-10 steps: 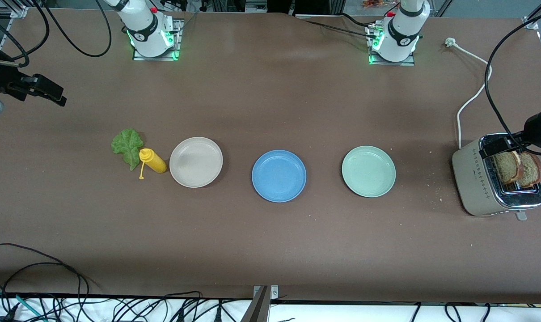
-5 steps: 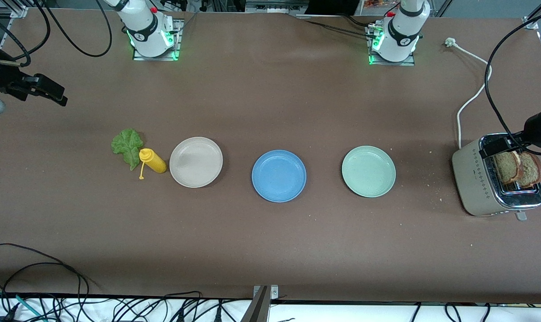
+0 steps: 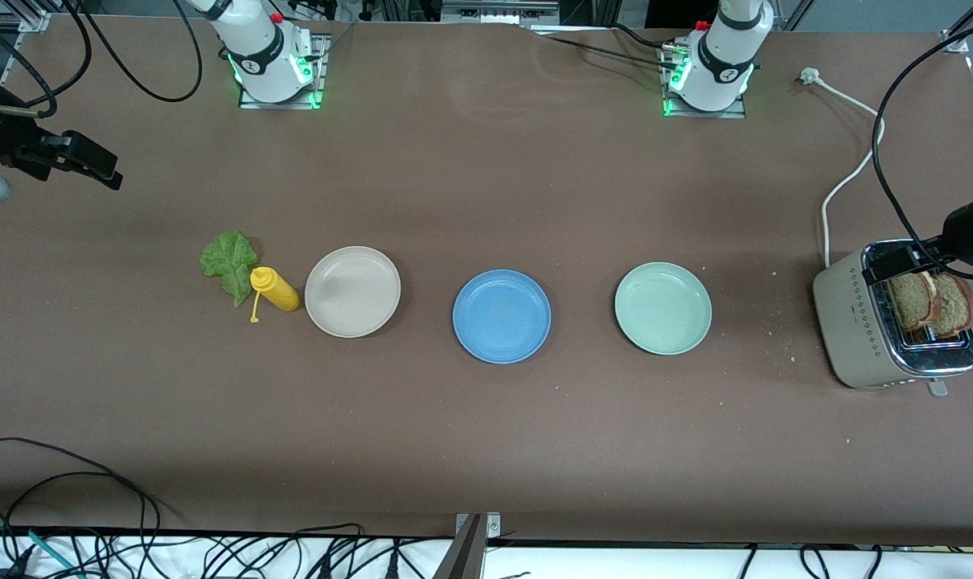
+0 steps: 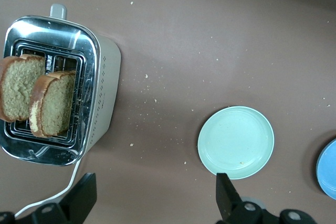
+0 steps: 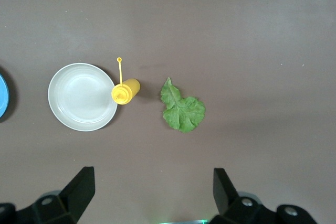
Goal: Make sandwich in blue plate with both arms
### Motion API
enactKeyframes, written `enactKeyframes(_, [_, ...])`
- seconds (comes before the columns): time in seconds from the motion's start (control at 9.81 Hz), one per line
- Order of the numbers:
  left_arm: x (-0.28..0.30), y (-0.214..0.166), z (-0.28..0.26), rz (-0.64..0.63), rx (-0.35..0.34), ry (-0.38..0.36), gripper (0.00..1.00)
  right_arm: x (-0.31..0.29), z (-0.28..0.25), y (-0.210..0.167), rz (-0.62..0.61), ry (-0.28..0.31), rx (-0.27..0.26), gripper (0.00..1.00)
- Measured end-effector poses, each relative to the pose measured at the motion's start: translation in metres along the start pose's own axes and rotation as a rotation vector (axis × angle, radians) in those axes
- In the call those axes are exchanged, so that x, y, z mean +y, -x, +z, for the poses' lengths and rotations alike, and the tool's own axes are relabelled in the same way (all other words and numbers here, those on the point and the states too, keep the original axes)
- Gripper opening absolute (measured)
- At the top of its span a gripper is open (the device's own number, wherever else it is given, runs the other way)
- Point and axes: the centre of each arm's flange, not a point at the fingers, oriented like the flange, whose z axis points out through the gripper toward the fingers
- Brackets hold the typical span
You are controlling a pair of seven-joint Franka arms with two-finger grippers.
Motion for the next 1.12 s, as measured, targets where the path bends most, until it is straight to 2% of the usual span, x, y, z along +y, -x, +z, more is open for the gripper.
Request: enactKeyframes(1.12, [-0.0002, 0.0004, 0.0036, 0.0, -0.007, -0.002, 1.0, 0.0017, -0.0004, 0.0003, 0.003, 0.001, -0.002, 1.0])
